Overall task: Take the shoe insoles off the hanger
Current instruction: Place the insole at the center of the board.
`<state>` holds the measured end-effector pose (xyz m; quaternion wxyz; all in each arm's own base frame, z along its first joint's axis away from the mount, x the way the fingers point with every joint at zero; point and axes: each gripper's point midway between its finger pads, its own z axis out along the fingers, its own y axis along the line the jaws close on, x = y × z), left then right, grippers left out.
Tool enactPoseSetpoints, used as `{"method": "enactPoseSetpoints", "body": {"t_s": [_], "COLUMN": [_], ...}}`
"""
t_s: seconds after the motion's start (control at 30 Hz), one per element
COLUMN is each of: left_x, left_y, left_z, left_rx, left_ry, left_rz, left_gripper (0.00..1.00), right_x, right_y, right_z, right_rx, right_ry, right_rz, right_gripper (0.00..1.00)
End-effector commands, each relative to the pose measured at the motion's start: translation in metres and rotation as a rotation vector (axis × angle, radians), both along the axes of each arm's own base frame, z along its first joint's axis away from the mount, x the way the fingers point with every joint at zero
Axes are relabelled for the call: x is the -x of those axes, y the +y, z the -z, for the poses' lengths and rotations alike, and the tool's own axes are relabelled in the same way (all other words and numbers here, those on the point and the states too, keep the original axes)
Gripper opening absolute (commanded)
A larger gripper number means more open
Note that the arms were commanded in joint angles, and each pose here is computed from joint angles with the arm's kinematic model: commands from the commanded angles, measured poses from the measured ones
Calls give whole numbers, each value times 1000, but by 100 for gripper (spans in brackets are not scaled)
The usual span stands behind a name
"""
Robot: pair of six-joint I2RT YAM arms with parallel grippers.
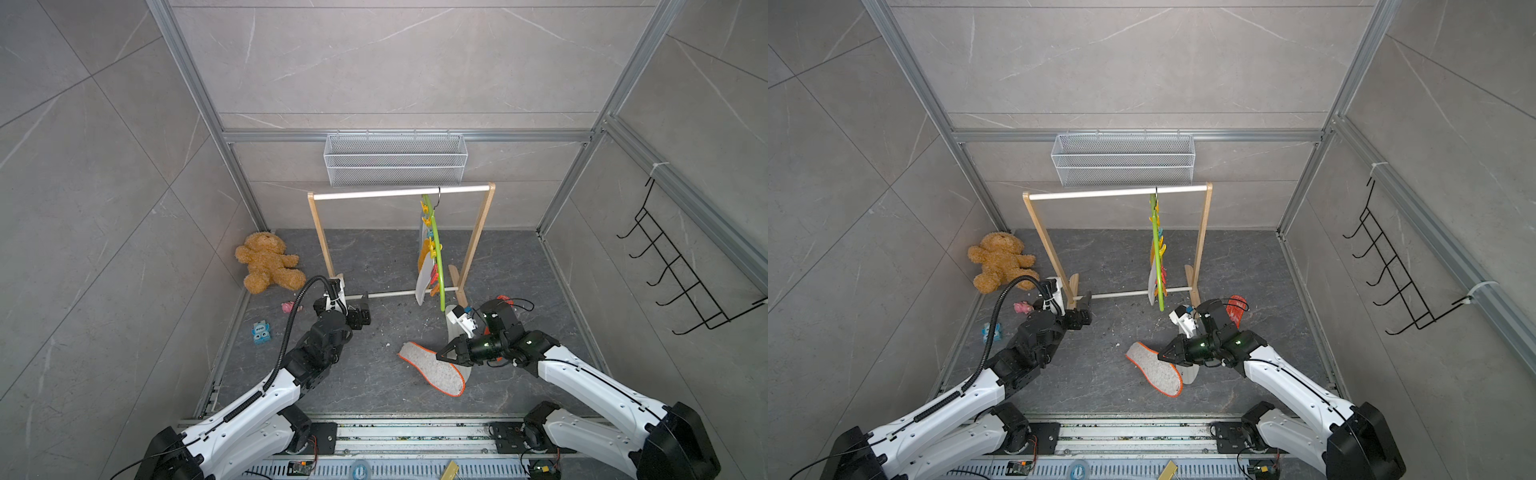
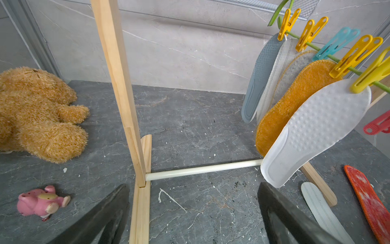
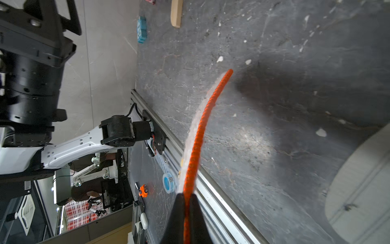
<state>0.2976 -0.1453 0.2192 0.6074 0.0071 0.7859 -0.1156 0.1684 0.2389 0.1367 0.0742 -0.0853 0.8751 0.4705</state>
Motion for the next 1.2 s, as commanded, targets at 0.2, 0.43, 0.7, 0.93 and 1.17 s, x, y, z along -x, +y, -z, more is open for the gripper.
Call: {"method": "enactPoseSetpoints", "body": {"t_s": [0.2,0.43,0.7,0.93,1.17], "left_x": [-4,-7,-6,-8,-9], "left_y": [-11,-13,-19,-22,-23], "left_z": [0,6,12,15,17], "left_rx": [100,111,126,131,136], "left_ry": [8,20,40,45,50], "left_rz": [20,14,38,42,45], "left_gripper": [95,94,94,94,93], "right_x": [-40,-58,-73,-80,-87], "right_y": [-29,-36,-53,-67,-70], "right_z": [34,52,59,62,66], "right_rx": [12,-11,23,1,-28], "right_ry": [10,56,63,81,113], "right_rz": [223,343,529,677,755], "right_gripper": [0,0,0,0,0]}}
